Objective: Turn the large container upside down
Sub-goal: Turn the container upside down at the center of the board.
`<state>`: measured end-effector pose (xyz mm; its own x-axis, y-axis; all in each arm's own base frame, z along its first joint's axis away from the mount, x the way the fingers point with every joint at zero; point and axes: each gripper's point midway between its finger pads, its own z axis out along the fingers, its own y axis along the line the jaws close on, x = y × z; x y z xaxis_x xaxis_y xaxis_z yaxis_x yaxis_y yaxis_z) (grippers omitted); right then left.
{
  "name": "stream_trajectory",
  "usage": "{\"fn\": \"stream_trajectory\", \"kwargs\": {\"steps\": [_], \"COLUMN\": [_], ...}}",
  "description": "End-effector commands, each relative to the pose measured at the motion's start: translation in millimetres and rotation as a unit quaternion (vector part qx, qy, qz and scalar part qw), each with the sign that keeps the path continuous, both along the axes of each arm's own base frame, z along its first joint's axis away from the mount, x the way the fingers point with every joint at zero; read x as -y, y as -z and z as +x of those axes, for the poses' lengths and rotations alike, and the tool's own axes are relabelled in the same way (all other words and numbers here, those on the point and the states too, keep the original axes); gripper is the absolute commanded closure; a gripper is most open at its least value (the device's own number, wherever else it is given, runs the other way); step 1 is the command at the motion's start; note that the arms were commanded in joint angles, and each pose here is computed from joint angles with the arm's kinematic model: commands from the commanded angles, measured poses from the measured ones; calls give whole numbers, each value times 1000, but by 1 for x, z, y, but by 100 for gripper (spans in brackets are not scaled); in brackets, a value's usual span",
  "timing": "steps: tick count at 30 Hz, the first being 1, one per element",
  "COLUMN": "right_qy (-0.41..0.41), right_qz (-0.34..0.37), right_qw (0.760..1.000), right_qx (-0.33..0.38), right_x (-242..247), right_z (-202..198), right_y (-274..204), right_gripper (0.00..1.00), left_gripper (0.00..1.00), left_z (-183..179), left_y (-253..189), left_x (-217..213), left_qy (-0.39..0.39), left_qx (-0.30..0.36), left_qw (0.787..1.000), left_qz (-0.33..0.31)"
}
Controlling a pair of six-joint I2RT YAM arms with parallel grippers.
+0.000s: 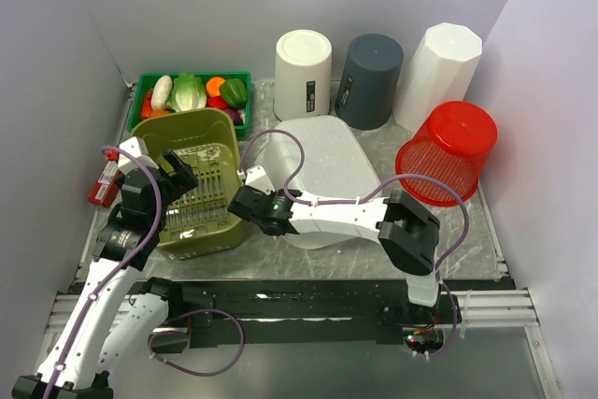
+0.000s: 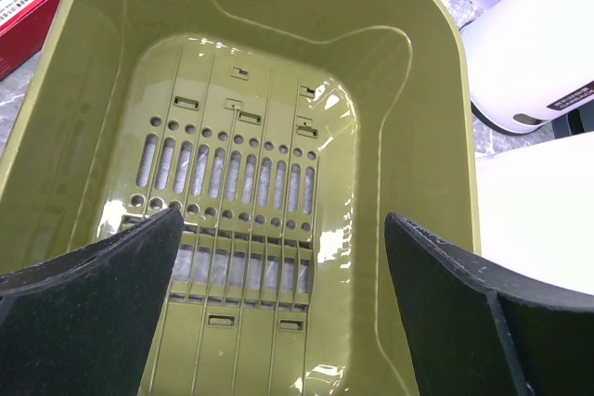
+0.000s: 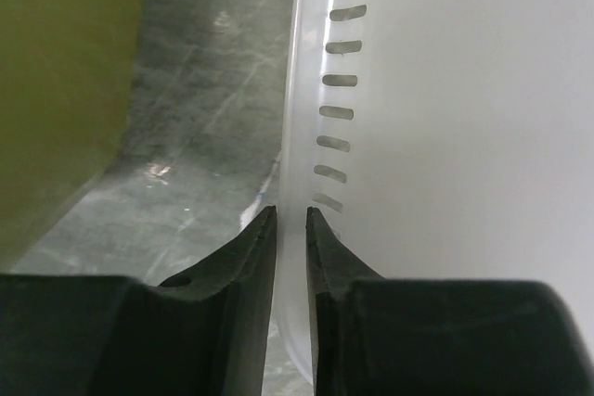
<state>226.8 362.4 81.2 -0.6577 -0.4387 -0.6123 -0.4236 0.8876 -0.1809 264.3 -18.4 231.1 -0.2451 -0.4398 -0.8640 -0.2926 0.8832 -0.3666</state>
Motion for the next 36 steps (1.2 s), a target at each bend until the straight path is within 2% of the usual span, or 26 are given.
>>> {"fn": "stream_trajectory", "kwargs": {"steps": [1, 7, 13, 20, 25, 28, 29, 31, 35, 36], "right_qy": [-4, -5, -8, -9, -21, -30, -36, -45, -57, -49], "right_qz": [70, 92, 109, 118, 164, 194, 197, 223, 225, 214], "right_qw": [998, 996, 994, 993, 986, 979, 978, 971, 967, 969], "right_qx": [2, -3, -6, -2, 25, 47, 52, 68, 101, 111], "right_x": [-17, -21, -23, -20, -18, -14, -12, -11, -3, 1], "right_z": [-6, -9, -11, -12, -11, -12, -11, -13, -7, -3], "right_y": [-26, -34, -39, -47, -88, -115, -120, -141, -165, -167], "right_gripper": [75, 74, 67, 66, 61, 51, 43, 35, 10, 7], "left_gripper": [4, 4, 4, 4, 4, 4, 4, 4, 4, 4], "left_z": [2, 3, 2, 2, 2, 2, 2, 2, 2, 2], "left_y": [-11, -11, -11, -11, -11, -11, -11, -11, -10, -10], "left_x": [0, 1, 0, 0, 1, 1, 0, 0, 1, 1], "left_qy": [-2, 1, -1, 0, 1, 0, 0, 0, 1, 1], "left_qx": [17, 16, 18, 17, 16, 16, 18, 18, 16, 15], "left_qw": [1000, 1000, 1000, 1000, 1000, 1000, 1000, 1000, 1000, 1000], "left_qz": [-2, -3, -2, -2, -3, -3, -3, -3, -3, -2]}}
